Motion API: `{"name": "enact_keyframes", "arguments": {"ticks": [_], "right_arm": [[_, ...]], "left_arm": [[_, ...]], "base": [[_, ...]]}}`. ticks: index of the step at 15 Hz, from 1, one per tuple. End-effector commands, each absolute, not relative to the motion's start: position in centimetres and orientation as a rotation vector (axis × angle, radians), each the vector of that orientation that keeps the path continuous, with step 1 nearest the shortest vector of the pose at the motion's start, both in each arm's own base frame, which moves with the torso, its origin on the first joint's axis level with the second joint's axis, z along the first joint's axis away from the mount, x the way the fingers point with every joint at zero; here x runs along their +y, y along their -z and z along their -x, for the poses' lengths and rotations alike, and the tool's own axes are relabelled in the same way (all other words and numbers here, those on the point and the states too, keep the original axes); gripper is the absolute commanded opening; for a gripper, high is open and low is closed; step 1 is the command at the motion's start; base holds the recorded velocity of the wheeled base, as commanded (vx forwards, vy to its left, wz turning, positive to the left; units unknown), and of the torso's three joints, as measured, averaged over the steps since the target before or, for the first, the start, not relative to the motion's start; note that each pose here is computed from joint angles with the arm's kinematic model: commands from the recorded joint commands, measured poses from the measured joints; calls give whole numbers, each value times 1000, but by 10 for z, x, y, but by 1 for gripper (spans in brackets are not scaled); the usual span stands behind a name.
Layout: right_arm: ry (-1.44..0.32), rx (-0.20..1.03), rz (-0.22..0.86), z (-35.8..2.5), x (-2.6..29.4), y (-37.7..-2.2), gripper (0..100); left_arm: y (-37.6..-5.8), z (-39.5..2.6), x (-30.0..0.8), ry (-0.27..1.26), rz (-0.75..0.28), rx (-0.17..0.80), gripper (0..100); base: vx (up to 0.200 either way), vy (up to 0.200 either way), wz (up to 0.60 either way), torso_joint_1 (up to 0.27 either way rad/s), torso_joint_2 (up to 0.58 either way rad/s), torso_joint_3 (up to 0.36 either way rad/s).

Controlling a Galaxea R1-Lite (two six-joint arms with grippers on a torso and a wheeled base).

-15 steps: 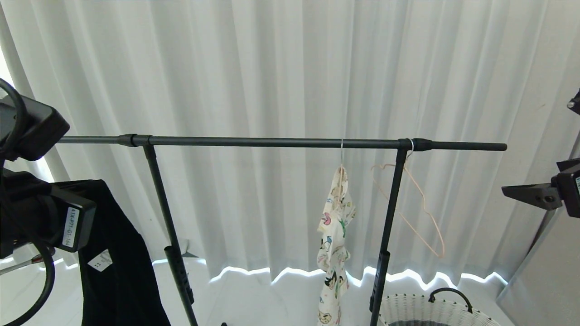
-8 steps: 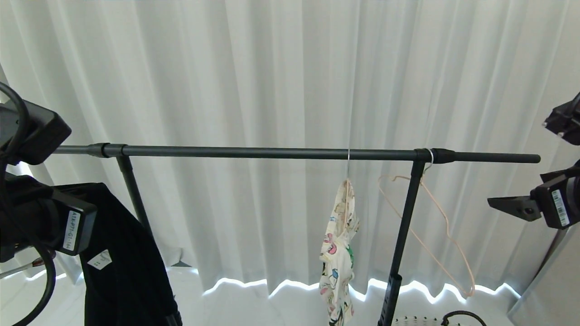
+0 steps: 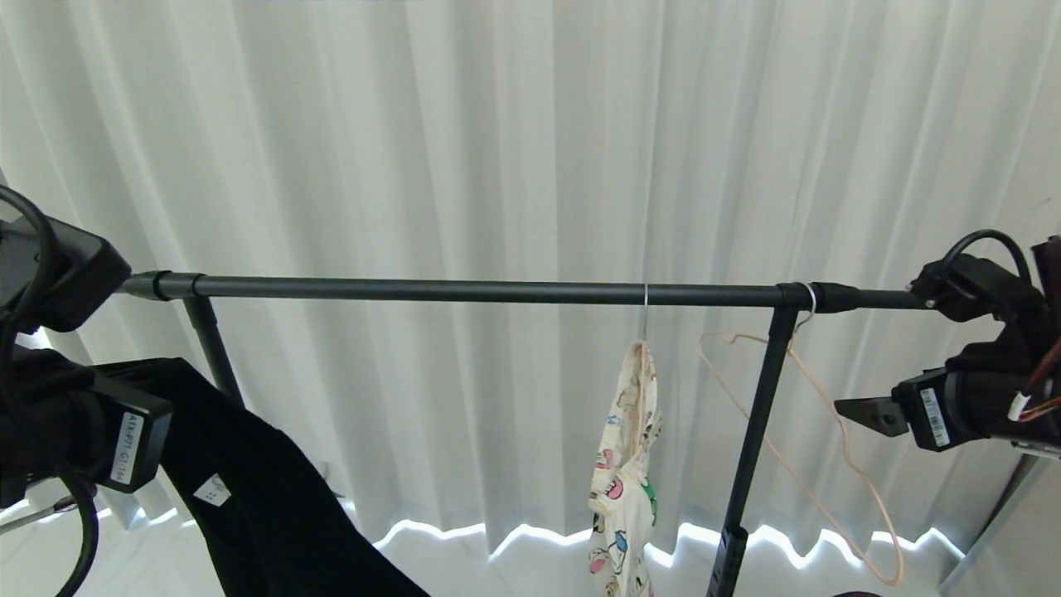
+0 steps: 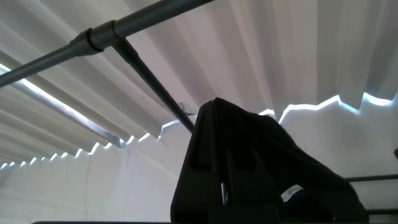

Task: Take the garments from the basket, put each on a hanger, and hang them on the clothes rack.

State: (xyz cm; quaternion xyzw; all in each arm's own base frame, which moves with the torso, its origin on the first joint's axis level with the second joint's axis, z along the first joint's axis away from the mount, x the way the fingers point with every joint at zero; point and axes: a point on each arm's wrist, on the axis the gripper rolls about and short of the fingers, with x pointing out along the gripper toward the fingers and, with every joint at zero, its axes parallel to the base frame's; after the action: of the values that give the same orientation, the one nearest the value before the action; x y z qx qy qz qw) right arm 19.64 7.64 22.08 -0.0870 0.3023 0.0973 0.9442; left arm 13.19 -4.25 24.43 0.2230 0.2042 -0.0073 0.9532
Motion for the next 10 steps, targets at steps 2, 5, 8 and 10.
{"name": "enact_keyframes", "arguments": {"ticks": [2, 5, 8, 10], "right_arm": [[-174, 704, 144, -225, 88, -193, 100], [-154, 720, 97, -253, 99, -169, 100], [-145, 754, 97, -258, 101, -155, 100], [-130, 771, 85, -261, 99, -148, 100]], "left_arm": [[-241, -131, -42, 14, -455, 424, 0], [-236, -126, -40, 13, -449, 431, 0], [-235, -125, -39, 7, -452, 435, 0], [-234, -126, -39, 7, -453, 438, 0]], "base": [[0, 0, 0, 0, 0, 0], [0, 0, 0, 0, 0, 0], [0, 0, 0, 0, 0, 0], [0, 0, 0, 0, 0, 0]]}}
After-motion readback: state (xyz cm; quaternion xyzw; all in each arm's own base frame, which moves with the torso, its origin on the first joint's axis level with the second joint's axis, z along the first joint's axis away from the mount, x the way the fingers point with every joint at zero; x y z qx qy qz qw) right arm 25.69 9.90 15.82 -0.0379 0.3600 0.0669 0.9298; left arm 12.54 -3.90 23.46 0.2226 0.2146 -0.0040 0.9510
